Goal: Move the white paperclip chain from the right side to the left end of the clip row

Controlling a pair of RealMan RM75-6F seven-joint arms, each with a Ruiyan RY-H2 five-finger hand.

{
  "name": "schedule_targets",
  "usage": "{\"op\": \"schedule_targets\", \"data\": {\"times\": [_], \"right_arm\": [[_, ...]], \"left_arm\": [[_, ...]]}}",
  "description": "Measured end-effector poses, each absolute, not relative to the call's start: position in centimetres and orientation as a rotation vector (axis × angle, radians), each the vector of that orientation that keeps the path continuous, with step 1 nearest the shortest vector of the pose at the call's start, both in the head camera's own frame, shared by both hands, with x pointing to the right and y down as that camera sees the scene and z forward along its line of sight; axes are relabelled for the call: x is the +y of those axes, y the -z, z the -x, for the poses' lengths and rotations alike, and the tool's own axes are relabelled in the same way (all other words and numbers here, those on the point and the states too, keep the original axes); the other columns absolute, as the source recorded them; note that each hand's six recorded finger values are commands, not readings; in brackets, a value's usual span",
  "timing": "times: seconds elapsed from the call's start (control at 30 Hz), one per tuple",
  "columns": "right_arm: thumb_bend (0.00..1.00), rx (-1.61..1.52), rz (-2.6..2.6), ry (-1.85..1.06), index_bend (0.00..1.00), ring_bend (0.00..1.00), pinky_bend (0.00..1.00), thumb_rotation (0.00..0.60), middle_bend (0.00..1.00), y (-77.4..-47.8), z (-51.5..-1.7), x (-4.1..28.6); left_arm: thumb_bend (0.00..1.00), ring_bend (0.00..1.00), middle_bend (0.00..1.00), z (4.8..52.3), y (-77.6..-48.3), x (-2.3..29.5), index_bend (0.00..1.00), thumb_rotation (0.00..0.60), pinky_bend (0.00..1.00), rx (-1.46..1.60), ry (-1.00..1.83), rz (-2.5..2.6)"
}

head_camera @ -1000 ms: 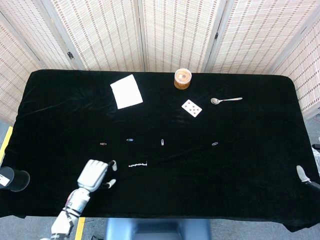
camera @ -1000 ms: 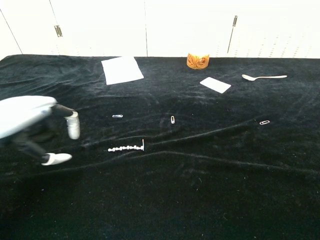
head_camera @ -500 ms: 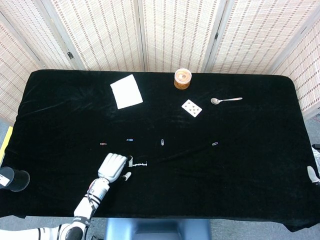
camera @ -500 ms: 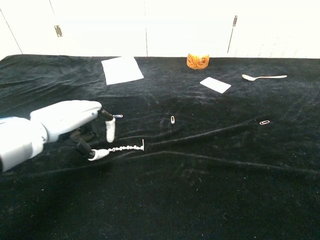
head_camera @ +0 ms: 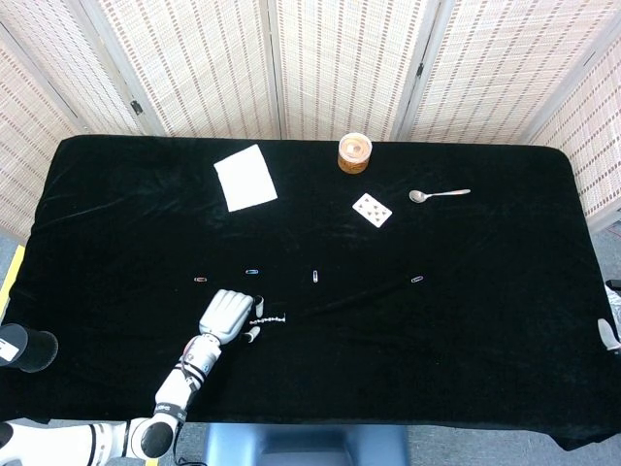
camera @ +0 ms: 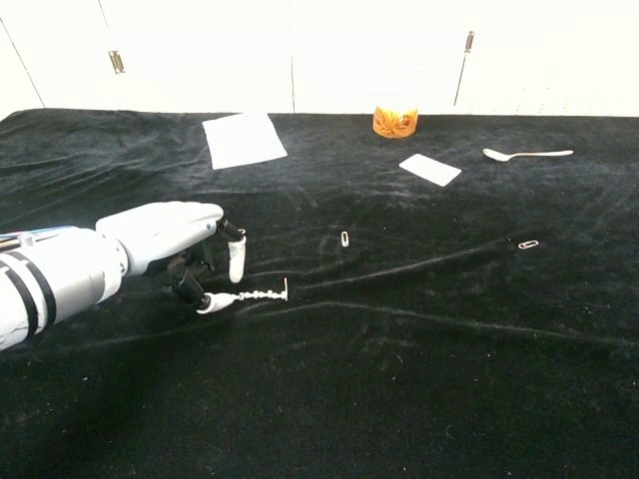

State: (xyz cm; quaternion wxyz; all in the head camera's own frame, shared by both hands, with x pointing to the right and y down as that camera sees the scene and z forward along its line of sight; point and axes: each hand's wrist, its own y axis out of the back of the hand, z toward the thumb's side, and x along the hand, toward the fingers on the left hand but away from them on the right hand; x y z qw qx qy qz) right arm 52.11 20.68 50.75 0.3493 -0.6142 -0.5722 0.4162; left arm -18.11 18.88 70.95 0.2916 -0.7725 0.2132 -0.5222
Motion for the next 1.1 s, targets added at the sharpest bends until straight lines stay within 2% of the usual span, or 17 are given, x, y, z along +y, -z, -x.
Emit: {"op": "schedule_targets", "data": {"times": [0.3,1.1], "right_arm": [[0.35,-1.484,1.594,-1.095,0.00,0.00,0.00,0.600,0.00,-51.0,-52.4,20.5],[0.35,-1.481,1.598,-1.112,0.00,0.00,0.00,0.600,0.00,-51.5,-52.6,20.2]], "left_arm": [[0.41,0.98,0.99,18.2,-71.8,18.6,0.50,0.600,0.98,0.543,1.424,2.050],[0.41,0.98,0.99,18.3,-72.8,19.1,0.52,0.600,0.98,0.501,1.451,2.053]]}}
